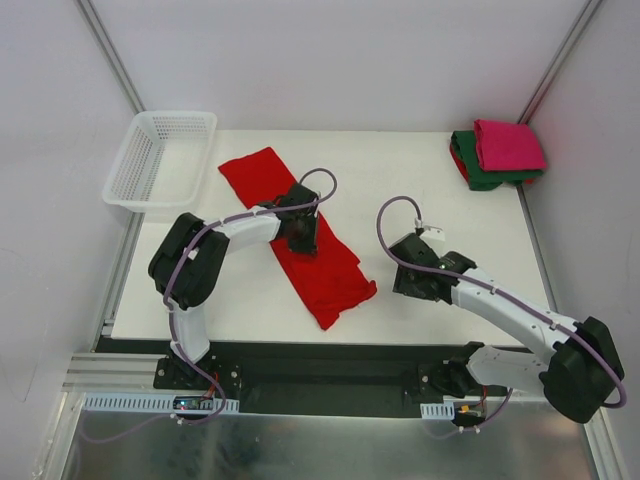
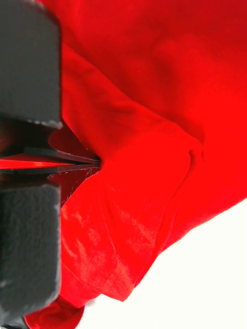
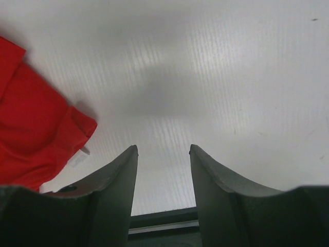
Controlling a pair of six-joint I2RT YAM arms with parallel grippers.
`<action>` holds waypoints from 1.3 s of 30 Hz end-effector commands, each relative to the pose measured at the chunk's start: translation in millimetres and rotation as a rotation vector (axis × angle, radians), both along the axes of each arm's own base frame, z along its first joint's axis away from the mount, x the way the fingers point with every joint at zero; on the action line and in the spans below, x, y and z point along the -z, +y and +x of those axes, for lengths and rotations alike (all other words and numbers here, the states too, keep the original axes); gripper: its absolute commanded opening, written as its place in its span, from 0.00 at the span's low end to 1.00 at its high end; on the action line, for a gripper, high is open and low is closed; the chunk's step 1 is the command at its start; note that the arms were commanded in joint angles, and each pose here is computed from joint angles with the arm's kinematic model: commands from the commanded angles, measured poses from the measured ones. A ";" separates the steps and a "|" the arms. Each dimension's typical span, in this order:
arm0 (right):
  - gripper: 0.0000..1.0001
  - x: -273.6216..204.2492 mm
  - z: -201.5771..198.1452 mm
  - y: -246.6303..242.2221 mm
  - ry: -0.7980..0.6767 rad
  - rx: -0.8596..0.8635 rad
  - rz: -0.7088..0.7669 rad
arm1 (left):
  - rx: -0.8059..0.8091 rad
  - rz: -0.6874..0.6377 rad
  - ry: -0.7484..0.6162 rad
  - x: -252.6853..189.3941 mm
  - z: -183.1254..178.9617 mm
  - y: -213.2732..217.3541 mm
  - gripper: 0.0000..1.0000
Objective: Fold and stack the t-shirts
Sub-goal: Fold the other side of the tshirt into a rectangle
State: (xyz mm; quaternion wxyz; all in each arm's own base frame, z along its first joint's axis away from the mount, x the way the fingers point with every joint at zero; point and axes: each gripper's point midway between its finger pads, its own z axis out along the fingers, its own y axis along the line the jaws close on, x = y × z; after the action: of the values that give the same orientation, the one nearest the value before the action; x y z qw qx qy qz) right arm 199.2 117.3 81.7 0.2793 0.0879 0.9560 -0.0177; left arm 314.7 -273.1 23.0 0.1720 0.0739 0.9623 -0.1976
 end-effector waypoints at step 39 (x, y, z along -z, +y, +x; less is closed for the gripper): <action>0.47 8.4 72.6 72.9 0.127 -0.099 0.961 | -0.050 0.058 -0.019 -2.6 24.9 29.1 0.00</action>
State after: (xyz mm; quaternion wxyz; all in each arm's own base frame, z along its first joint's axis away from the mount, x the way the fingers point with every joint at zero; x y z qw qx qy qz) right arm 255.5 179.2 65.6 0.1359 0.2137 0.8667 0.4298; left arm 331.0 -253.5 22.6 0.1793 0.0623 0.9651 -0.1805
